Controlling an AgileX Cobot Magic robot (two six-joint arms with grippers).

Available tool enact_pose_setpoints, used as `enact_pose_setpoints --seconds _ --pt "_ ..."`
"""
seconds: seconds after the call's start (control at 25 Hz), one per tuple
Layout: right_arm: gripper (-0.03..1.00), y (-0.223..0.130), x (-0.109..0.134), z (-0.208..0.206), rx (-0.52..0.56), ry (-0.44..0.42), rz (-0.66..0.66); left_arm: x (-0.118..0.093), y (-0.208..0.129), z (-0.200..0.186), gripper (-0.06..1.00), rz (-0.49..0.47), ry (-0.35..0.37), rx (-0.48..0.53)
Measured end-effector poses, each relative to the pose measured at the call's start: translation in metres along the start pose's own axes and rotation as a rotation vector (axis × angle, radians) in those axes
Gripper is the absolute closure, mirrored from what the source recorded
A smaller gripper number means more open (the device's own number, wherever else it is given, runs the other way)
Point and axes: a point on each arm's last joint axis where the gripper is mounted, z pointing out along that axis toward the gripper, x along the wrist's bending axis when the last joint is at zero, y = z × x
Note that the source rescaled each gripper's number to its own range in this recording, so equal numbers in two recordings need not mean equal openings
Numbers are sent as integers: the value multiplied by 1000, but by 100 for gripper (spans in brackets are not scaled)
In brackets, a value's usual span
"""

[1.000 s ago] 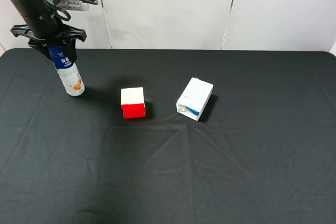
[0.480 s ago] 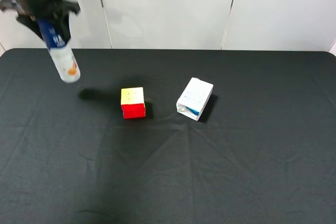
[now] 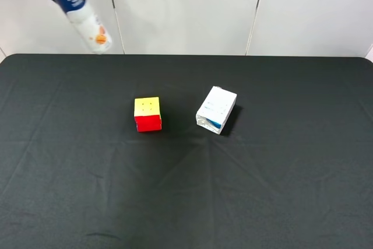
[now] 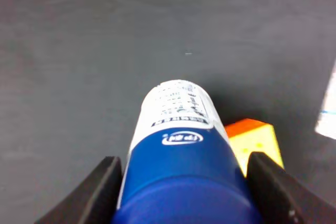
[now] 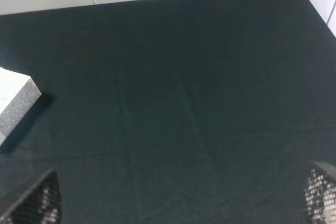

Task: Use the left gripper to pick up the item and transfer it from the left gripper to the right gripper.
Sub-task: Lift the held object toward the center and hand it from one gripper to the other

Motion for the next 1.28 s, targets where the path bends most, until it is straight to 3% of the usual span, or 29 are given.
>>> enact_pose_setpoints --seconds 0.4,0.64,0.68,0.8,0.92,1.24,1.28 --pt "-3 0 0 0 0 0 0 -104 -15 24 94 246 -260 21" --pt "-3 0 2 0 0 21 -2 -146 -25 72 94 336 -415 122" --pt "-3 0 3 0 -1 34 -9 -146 -25 72 94 336 -415 122" --pt "-3 1 7 1 10 74 -20 -164 -30 97 94 359 -504 163" --pt "-3 16 15 12 46 168 -62 -170 -32 109 94 341 -555 186" --pt "-3 48 30 39 -27 374 -264 -171 -31 111 94 335 -565 177" --pt "-3 53 36 48 -41 445 -330 -171 -31 111 94 335 -566 177"
